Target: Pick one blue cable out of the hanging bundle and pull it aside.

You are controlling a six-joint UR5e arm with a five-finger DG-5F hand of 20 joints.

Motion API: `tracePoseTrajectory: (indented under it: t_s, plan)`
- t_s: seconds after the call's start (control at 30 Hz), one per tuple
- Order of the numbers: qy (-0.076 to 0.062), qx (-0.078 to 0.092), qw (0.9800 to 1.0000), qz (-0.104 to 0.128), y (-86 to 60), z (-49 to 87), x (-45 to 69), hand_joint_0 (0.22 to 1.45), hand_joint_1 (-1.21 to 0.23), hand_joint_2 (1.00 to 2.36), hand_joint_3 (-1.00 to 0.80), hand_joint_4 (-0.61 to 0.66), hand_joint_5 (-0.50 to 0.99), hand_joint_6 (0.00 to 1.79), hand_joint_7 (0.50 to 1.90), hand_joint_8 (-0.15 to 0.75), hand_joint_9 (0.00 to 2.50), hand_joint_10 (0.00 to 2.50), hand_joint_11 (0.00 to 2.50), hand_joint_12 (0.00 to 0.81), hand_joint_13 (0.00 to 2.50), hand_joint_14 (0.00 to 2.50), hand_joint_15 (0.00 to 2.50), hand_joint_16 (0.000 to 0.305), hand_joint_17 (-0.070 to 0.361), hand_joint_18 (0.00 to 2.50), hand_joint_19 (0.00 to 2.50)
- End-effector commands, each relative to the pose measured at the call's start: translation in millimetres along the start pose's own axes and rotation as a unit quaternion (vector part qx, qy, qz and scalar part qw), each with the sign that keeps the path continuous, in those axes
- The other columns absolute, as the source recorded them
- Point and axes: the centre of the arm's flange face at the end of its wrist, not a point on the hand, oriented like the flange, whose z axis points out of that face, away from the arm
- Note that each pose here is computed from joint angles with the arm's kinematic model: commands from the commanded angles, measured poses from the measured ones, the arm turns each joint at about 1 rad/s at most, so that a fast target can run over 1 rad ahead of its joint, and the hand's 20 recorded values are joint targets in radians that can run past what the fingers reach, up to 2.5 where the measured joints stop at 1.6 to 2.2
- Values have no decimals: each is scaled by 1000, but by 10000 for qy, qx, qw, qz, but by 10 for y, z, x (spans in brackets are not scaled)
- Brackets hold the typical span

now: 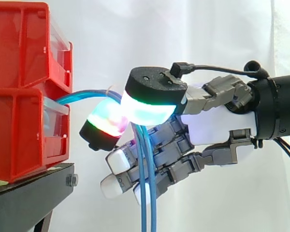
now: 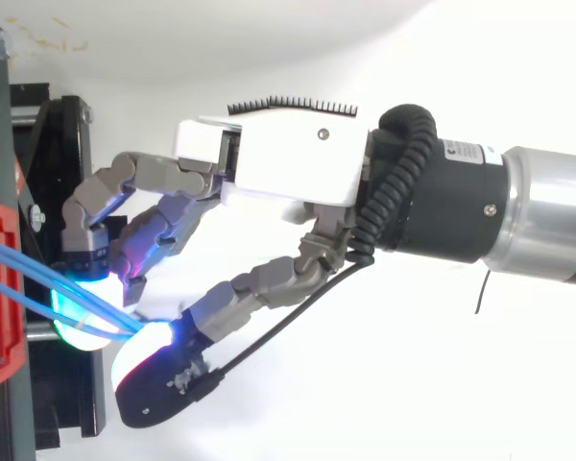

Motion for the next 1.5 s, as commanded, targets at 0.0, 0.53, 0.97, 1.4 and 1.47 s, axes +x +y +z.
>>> tracePoseTrajectory:
  t_s: [0.0, 0.53, 0.97, 1.4, 1.47]
  plan:
    - [24, -5, 10000, 2, 8, -2, -5, 471, -948, 1000, -500, 21, -152, 911, 868, 311, 1011, 16, 466, 380, 761, 13, 356, 49, 110, 784, 501]
    - [33, 2, 10000, 1, -7, 3, -21, 586, -743, 1018, -224, 31, -131, 885, 971, 317, 1056, 17, 520, 372, 793, 15, 402, 46, 104, 767, 589]
    - [17, -3, 10000, 5, 10, -2, -50, 797, -917, 1000, -500, -322, -176, 940, 1024, 203, 1000, 16, 521, 329, 774, 15, 386, 41, 91, 794, 539]
    - [59, 22, 10000, -3, 2, -6, -65, 554, -1022, 1000, -500, -107, -183, 928, 857, 194, 953, 18, 535, 336, 777, 17, 413, 41, 93, 792, 557]
    - [68, 35, 10000, -7, -1, -9, -64, 486, -972, 1000, -500, -73, -183, 931, 812, 221, 957, 15, 540, 360, 790, 15, 422, 46, 104, 814, 565]
